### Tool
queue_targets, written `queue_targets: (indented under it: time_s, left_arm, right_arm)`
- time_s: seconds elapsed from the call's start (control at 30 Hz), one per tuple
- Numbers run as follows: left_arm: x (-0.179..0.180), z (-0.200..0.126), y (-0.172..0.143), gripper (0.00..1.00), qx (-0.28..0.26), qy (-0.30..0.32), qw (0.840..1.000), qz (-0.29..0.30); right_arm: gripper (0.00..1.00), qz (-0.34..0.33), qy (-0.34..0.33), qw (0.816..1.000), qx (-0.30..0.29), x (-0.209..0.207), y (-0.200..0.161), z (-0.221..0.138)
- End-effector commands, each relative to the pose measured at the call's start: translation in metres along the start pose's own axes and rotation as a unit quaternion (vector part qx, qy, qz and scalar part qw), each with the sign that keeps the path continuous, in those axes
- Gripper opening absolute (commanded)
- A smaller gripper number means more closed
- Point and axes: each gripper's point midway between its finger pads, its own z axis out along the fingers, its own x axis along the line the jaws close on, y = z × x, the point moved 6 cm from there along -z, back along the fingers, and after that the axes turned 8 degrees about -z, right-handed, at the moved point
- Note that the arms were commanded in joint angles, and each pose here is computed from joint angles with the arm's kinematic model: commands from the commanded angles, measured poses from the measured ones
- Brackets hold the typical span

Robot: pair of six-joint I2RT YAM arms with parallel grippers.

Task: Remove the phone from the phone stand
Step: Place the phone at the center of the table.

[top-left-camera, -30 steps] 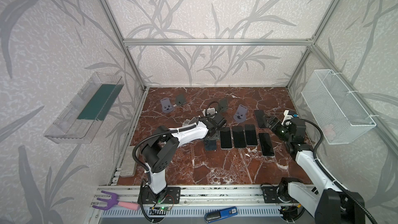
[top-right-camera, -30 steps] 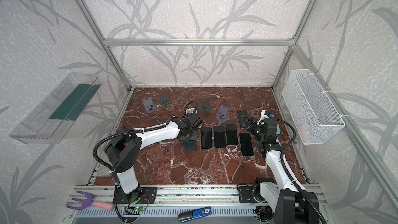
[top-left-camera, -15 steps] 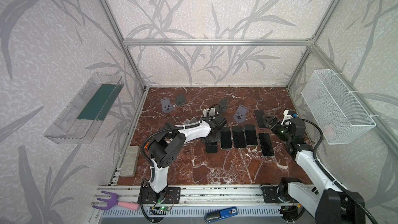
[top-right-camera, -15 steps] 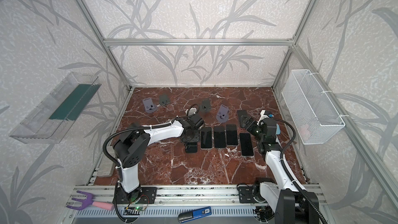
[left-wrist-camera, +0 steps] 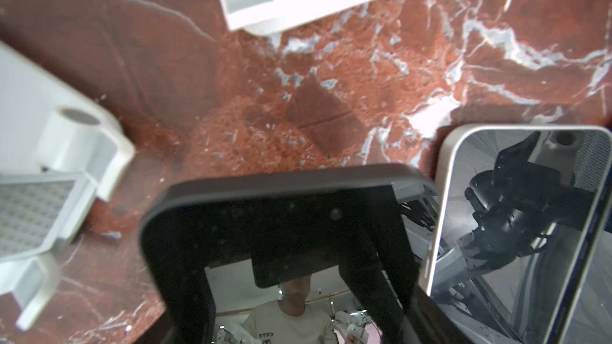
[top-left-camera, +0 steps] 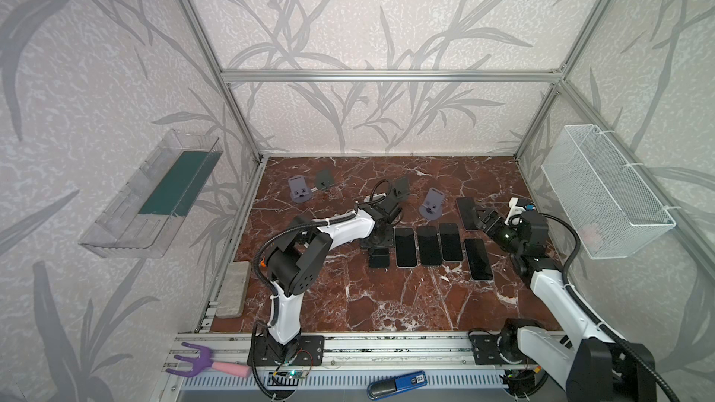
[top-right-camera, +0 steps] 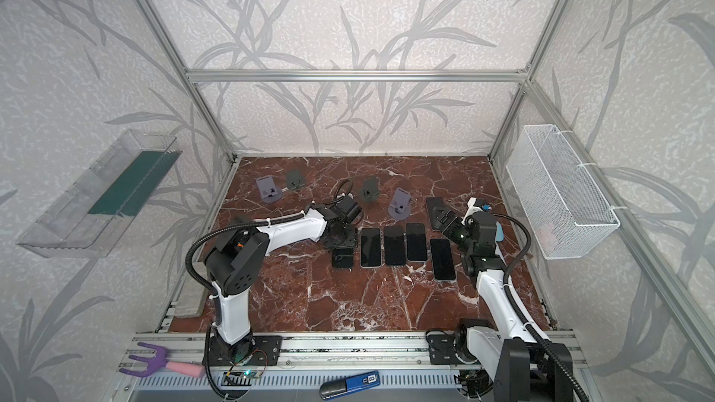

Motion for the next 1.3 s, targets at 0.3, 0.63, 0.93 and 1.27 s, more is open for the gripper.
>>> queue_targets:
  time_s: [0.3,0.63,0.93,1.27]
  left_arm:
    - [0.003,0.023,-0.017,0.45,0.048,-0.005,0.999,-0.003]
    - [0.007,0.033,-0.026,0.52,0.062,-0.013,0.998,-0.013]
    - [0.013,0.035,-0.031,0.58,0.068,-0.013,0.997,-0.017]
    - [0.018,0.04,-0.037,0.61,0.092,-0.02,0.995,-0.02]
  right_arm:
    - [0.92,-0.008,-0.005,1.0,0.007,-0.003,-0.006,0.004]
    - [0.92,-0.011,-0.007,1.0,0.013,-0.004,-0.007,0.004]
    - [0.92,-0.008,-0.013,1.0,0.022,-0.007,-0.009,0.008]
    - [0.92,0.006,-0.014,0.999,0.042,-0.011,-0.016,0.016]
